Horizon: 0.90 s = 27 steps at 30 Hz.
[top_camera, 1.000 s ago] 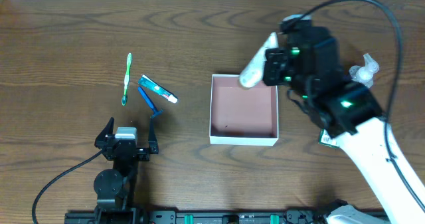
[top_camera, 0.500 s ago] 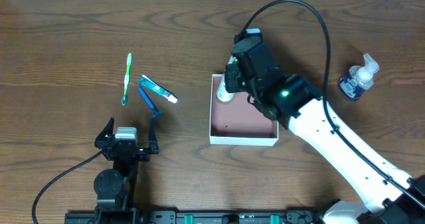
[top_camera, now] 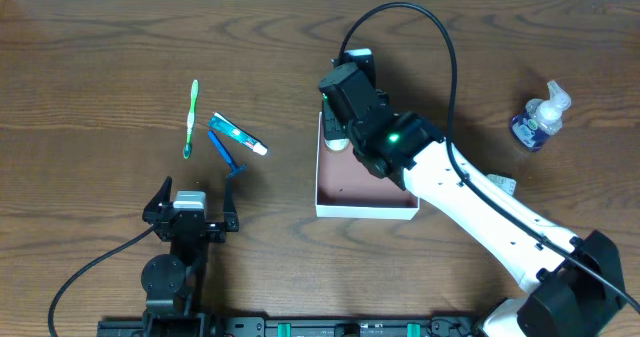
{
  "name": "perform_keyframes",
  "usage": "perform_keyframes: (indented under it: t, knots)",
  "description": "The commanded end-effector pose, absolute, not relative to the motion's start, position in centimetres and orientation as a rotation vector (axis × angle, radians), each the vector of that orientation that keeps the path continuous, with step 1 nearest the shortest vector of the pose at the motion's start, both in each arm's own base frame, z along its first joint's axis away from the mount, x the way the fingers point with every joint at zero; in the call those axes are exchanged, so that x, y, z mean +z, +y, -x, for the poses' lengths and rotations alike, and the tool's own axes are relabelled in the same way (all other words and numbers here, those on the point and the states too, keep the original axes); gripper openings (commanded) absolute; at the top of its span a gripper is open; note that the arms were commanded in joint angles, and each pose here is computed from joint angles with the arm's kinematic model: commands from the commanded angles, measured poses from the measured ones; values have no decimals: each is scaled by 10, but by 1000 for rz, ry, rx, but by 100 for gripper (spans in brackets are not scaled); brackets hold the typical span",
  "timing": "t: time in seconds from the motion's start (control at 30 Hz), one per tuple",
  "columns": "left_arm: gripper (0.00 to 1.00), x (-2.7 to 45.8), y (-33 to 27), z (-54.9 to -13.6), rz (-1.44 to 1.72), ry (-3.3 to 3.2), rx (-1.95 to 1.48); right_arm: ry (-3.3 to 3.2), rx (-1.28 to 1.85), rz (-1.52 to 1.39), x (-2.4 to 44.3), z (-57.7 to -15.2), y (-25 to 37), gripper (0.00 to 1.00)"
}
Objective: Pack container
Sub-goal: 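Carry the conditioner tube into the box and release it upright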
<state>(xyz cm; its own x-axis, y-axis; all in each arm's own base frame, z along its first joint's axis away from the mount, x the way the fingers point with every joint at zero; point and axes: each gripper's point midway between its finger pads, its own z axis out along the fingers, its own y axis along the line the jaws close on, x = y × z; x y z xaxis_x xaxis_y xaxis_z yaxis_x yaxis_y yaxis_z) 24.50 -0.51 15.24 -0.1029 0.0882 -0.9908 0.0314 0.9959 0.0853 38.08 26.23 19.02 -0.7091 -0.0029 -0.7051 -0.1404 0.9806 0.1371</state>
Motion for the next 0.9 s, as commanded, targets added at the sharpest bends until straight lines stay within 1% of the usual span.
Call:
perform_keyframes:
  t: [0.0,0.5,0.53,0.6,0.63,0.67,0.7,0.87]
  knots:
    - [98,137,-4,-244,-86,1722,43,2295,209,63,201,-388,264,1]
    - [98,137,-4,-244,-86,1722,43,2280,201,67,190,-399,271,2]
    - [98,137,-4,-244,-86,1722,43,2279,202,67,190,-400,272,10]
    - [98,137,-4,-244,-86,1722,43,2275,205,65,191,-400,272,38]
    - [98,137,-4,-244,-86,1722,43,2274,205,66,191,-400,272,49]
    - [98,137,-4,-244,-86,1722,43,2274,205,66,191,-400,272,53]
    - [98,137,-4,-244,-86,1722,43,2277,207,67,191,-400,272,55]
    - [98,137,-4,-244,-86,1722,43,2274,250,102,197,-394,280,59]
